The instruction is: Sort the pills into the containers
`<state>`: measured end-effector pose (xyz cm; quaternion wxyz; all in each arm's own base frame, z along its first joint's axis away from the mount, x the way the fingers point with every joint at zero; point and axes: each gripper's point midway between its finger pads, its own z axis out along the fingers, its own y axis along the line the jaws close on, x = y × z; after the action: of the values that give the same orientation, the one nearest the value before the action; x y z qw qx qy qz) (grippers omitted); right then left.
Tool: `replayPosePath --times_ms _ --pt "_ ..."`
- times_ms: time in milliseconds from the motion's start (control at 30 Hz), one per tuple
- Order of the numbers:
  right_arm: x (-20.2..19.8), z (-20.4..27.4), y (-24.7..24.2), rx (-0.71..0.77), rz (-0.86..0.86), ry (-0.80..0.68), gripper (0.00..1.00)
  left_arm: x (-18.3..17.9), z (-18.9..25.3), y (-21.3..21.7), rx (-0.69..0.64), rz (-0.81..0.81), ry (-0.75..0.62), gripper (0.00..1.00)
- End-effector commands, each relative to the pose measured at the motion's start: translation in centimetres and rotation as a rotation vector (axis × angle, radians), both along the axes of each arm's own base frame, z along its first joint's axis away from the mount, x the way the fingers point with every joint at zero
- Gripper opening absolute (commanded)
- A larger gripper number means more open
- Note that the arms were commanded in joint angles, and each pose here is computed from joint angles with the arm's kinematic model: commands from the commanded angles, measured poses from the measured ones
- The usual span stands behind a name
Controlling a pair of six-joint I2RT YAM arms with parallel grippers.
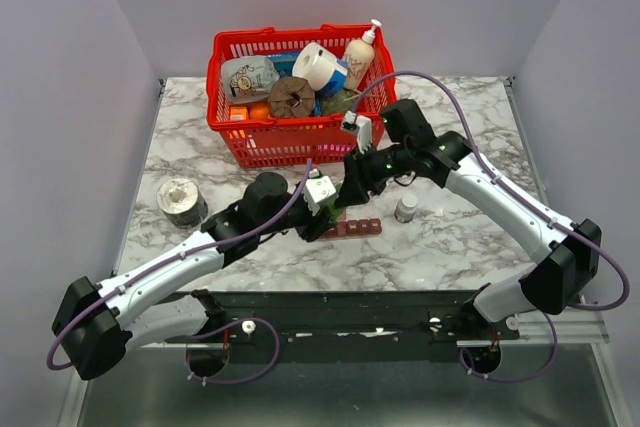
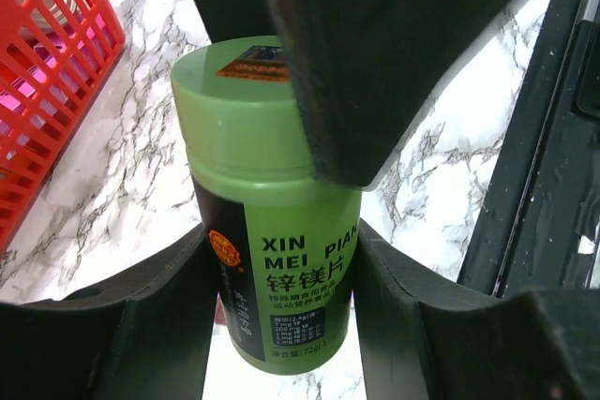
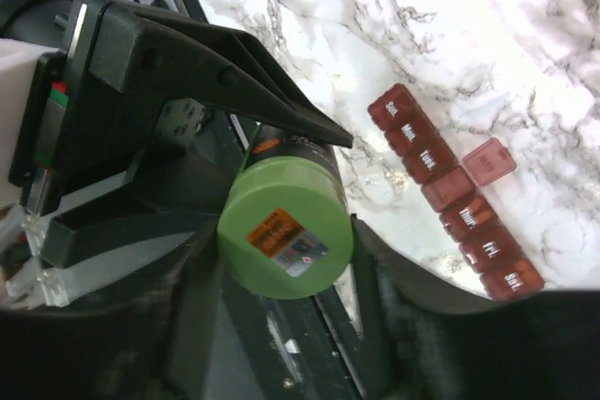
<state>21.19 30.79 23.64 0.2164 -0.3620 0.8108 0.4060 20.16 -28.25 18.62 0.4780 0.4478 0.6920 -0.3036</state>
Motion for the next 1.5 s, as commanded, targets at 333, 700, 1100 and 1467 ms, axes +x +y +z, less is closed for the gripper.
replayPosePath --times_ms 333,700,1100,1467 --pt "-5.9 4.1 0.0 0.25 0.657 -0.454 0.14 -5.0 1.8 -1.2 -0.057 -0.36 -0.029 0.0" --pt "-5.9 4.0 -0.7 0.243 0.913 -0.794 0.39 -5.3 1.3 -1.3 -0.009 -0.424 0.014 0.0" --pt "-3.5 5.4 0.6 0.136 0.352 -0.301 1.0 -2.3 2.3 -0.5 -0.023 -0.215 -0.045 0.0" --pt "-1.0 2.2 0.7 0.037 0.096 -0.148 0.96 -0.8 2.5 -0.4 -0.057 -0.1 -0.045 0.0"
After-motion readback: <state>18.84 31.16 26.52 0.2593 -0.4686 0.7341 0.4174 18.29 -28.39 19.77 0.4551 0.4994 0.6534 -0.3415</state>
